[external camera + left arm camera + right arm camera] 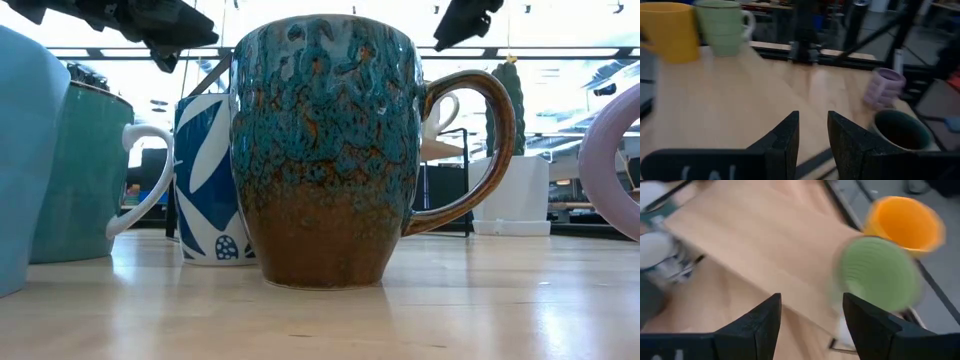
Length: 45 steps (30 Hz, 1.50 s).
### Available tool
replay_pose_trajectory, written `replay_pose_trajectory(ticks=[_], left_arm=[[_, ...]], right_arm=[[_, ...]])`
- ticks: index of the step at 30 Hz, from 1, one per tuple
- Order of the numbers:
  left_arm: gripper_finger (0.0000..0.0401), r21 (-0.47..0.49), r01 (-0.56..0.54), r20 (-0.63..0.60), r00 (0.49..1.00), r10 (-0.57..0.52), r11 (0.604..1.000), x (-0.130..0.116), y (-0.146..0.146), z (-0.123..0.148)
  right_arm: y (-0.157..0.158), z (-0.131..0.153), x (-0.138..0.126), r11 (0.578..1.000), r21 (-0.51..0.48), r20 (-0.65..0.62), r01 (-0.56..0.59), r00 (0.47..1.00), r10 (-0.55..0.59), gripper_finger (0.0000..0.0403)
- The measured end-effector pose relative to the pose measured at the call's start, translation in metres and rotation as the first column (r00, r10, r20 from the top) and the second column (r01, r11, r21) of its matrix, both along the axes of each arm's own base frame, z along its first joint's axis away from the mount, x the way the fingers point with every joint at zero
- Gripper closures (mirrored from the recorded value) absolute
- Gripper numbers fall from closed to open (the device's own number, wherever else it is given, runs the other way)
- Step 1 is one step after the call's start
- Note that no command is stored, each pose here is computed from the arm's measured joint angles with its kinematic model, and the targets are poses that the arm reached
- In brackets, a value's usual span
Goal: Place coffee mugs
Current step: Put the right purple mug on the shelf
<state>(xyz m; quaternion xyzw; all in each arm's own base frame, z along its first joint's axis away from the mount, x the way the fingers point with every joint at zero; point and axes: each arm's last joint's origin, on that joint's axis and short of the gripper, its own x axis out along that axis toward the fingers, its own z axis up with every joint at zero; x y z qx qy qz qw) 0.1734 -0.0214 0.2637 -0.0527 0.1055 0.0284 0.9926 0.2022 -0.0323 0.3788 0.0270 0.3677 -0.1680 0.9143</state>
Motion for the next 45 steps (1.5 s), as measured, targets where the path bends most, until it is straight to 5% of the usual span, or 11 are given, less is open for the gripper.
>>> replay_pose_trajectory(ticks=[7,20,26,35,45], left_arm=[[0.0294,0.059,0.24,-0.007,0.971,-0.24,0.969,-0.001,-0.007,0.0],[0.0294,-0.094,0.349,-0.031,0.935,-0.353,0.933,-0.007,-0.03,0.005],[0.0294,-0.169,0.344,-0.047,0.933,-0.356,0.924,-0.01,-0.039,0.004],[0.0294,-0.044,0.245,-0.047,0.968,-0.247,0.969,-0.011,-0.04,0.004],[0.0294,-0.017,0.151,-0.044,0.988,-0.151,0.988,-0.01,-0.035,0.004]], right_arm=[[0.036,-0.005,0.021,0.99,-0.091,-0.002,-0.108,0.994,0.108,0.0194],[0.071,-0.001,0.025,0.96,-0.158,0.054,-0.23,0.969,0.241,0.0195],[0.082,0.0,0.029,0.95,-0.149,0.095,-0.274,0.953,0.289,0.0195],[0.112,-0.036,0.058,0.95,-0.079,0.03,-0.303,0.952,0.306,0.0195],[0.141,-0.074,0.08,0.946,0.083,-0.065,-0.313,0.946,0.318,0.0195]])
